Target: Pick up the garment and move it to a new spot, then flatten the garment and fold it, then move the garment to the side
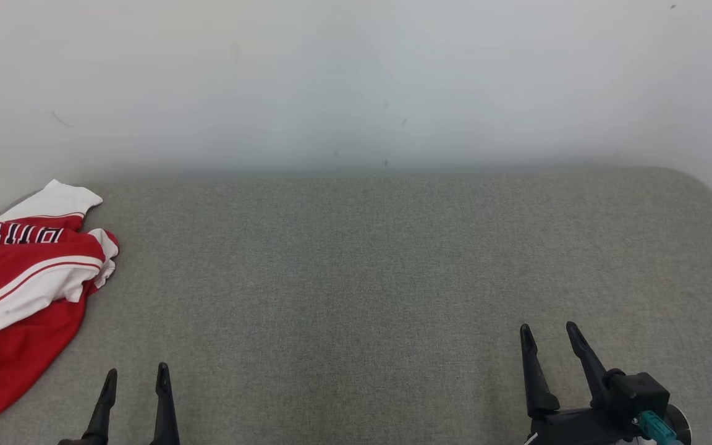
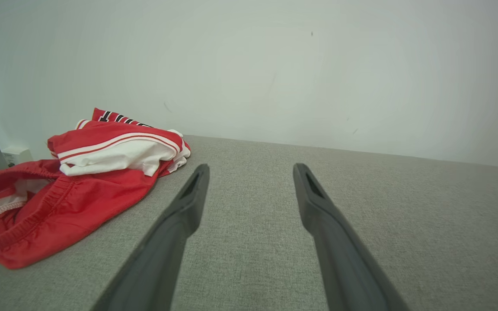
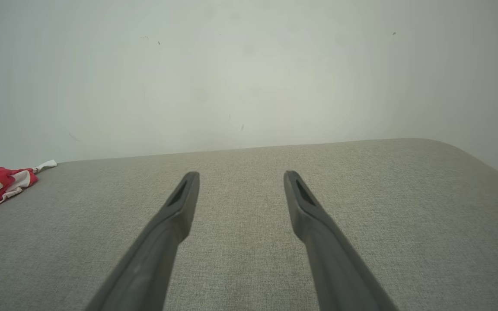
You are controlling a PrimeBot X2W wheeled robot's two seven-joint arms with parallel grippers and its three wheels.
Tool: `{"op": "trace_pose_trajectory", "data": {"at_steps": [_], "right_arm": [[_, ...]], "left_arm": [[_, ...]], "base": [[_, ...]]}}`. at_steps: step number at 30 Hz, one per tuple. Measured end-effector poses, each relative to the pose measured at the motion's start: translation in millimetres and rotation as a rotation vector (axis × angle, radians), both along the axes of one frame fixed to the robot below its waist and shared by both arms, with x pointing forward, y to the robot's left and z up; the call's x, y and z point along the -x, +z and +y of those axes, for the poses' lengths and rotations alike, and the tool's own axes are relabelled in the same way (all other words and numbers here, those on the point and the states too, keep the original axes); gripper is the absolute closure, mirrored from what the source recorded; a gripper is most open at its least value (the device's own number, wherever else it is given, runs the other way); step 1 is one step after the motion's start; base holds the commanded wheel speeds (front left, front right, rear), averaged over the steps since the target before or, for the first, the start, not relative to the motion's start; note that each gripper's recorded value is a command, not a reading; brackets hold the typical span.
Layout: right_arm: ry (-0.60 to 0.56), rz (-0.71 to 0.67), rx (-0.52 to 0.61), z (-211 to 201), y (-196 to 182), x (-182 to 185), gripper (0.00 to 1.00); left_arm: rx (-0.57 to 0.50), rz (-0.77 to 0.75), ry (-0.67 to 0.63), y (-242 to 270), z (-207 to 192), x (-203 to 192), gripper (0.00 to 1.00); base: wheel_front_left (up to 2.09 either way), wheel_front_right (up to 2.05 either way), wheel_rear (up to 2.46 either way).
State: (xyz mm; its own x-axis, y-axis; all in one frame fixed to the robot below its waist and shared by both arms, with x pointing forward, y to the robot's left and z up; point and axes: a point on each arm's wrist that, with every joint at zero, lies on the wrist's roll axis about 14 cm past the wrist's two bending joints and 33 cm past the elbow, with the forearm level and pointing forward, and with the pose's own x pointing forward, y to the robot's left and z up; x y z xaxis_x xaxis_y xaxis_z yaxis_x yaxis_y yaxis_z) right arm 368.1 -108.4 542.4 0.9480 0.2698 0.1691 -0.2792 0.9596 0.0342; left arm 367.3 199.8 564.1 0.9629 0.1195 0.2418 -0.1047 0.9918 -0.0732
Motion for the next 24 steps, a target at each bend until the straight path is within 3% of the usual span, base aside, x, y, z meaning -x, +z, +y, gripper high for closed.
{"op": "trace_pose_trajectory", "data": {"at_steps": [9, 24], "right_arm": [[0.009, -0.009, 0.029, 3.2, -0.8, 1.5, 0.00], [-0.002, 0.015, 0.006, -0.7, -4.0, 1.0, 0.00]], "left_arm": [[-0.059, -0.026, -0.006, 6.4, -0.5, 3.4, 0.00], [-0.051, -0.014, -0.032, 1.9, -2.6, 2.0, 0.00]], "base": [[0.00, 0.00, 0.00], [0.00, 0.00, 0.00]]}}
